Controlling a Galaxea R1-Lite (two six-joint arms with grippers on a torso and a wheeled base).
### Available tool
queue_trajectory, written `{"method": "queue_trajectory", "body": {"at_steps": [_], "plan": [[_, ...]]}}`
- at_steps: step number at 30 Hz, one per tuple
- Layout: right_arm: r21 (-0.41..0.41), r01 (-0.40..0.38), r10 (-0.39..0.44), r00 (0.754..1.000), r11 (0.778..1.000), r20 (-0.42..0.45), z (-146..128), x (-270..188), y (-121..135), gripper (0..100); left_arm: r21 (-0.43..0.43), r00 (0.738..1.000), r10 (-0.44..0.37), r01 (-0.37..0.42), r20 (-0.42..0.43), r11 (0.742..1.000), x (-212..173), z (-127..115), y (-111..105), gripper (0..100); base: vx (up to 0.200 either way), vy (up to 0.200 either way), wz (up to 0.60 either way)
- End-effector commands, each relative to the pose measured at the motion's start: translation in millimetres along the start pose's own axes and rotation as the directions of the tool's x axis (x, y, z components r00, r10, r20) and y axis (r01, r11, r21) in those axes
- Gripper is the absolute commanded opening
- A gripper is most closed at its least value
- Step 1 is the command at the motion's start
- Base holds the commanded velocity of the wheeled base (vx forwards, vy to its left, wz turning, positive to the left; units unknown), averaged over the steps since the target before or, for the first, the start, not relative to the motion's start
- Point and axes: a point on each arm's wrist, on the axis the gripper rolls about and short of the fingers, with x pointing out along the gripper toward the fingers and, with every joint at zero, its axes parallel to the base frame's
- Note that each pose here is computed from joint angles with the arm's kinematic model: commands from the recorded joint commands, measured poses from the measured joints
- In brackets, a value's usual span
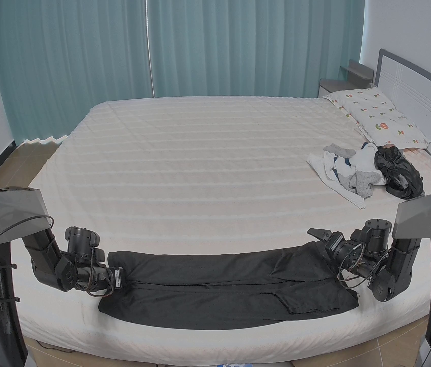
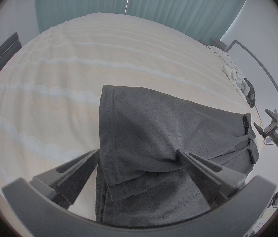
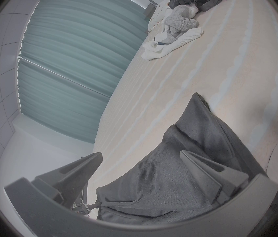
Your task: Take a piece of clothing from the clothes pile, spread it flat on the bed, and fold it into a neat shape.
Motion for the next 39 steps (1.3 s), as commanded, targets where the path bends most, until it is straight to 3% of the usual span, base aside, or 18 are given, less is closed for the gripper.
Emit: {"method": "queue_trajectory", "body": {"at_steps": [1, 10, 21, 27, 39], "plan": [[-0.001, -0.004, 0.004, 1.0, 1.0, 0.004, 1.1, -0.2, 0.9, 100, 0.001, 1.0, 0.012, -0.012, 0.016, 1.0, -1.0, -0.2, 0.3, 0, 0.0, 0.0, 0.0], [0.0, -0.003, 0.003, 1.0, 1.0, 0.003, 0.9, -0.4, 0.7, 100, -0.002, 0.998, 0.052, -0.052, 0.034, 0.999, -2.9, -2.3, 1.4, 0, 0.0, 0.0, 0.0], [0.0, -0.004, 0.004, 1.0, 1.0, 0.001, 0.9, 0.0, 0.5, 100, 0.0, 0.998, 0.047, -0.047, 0.048, 0.999, -7.9, 1.2, -2.2, 0, 0.0, 0.0, 0.0], [-0.001, -0.006, 0.006, 1.0, 1.0, 0.001, 1.1, 0.2, 0.7, 100, 0.002, 0.998, 0.046, -0.046, 0.047, 0.999, -7.9, 0.9, -2.7, 0, -0.2, 0.0, 0.0], [-0.001, -0.007, 0.007, 1.0, 1.0, 0.002, 1.2, 0.9, 0.7, 100, -0.005, 0.997, 0.043, -0.043, 0.064, 0.999, -6.0, 5.5, -2.8, 0, 0.0, 0.0, 0.0]]}}
